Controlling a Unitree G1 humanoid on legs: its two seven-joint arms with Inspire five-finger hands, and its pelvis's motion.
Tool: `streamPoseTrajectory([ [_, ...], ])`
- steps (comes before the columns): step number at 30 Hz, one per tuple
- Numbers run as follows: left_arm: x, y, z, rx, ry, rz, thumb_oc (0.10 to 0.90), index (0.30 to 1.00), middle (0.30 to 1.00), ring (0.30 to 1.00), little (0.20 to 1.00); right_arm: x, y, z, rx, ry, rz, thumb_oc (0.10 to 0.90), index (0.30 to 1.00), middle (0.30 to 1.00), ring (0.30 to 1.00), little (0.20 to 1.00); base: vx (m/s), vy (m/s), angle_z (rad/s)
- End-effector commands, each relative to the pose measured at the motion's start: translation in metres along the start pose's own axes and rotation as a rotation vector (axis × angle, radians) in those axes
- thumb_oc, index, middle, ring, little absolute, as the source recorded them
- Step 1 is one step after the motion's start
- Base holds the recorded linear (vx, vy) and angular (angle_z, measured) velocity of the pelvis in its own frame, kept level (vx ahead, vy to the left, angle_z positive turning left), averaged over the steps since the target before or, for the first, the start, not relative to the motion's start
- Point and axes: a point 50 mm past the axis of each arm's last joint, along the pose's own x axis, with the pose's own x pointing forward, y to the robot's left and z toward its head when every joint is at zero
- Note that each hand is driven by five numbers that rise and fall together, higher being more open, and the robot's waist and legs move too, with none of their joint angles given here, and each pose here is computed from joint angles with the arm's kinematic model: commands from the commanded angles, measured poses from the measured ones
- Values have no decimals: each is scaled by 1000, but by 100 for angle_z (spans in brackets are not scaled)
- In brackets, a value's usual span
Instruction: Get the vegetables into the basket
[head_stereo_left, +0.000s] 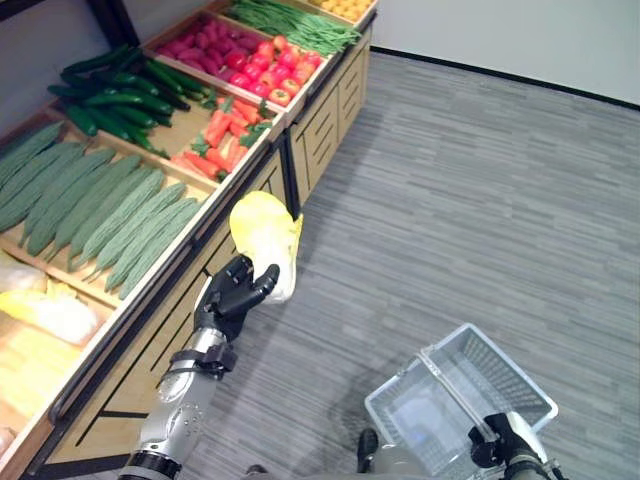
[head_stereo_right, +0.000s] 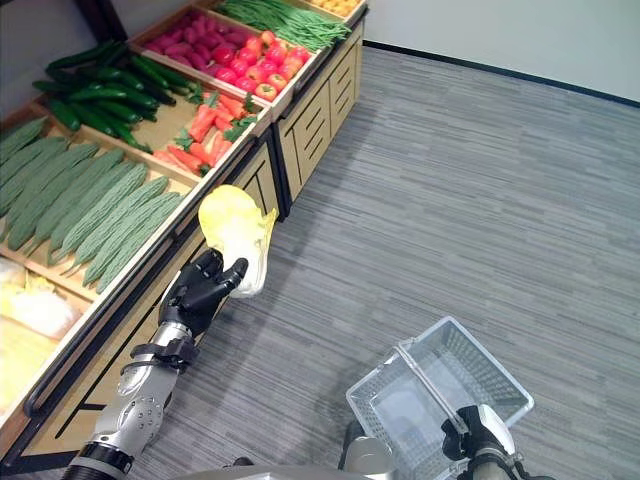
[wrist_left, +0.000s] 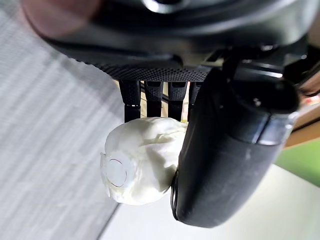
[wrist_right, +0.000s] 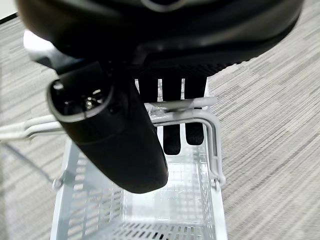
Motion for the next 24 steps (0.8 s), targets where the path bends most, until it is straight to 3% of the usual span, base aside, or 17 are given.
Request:
streamPoseTrajectory([
  [1,19,-43,58,-1,-324,-170,400,300,300,300,300,17,-60,33,18,-137,-222,400,300,300,300,300,137,25,-53],
  [11,19,-34,52,-29,-310,-125,400,300,300,300,300,17,-54,43,40,-172,-200,400,300,300,300,300,142,170,-90],
  [17,16,-27,53,35,-291,-129,400,300,300,300,300,17,-42,43,74,-155,-175,400,300,300,300,300,-1,253,-64],
  [24,12,-17,54,133,-244,-137,400,300,300,300,300,25,-52,42,24,-102,-198,400,300,300,300,300,-41,100,-57],
])
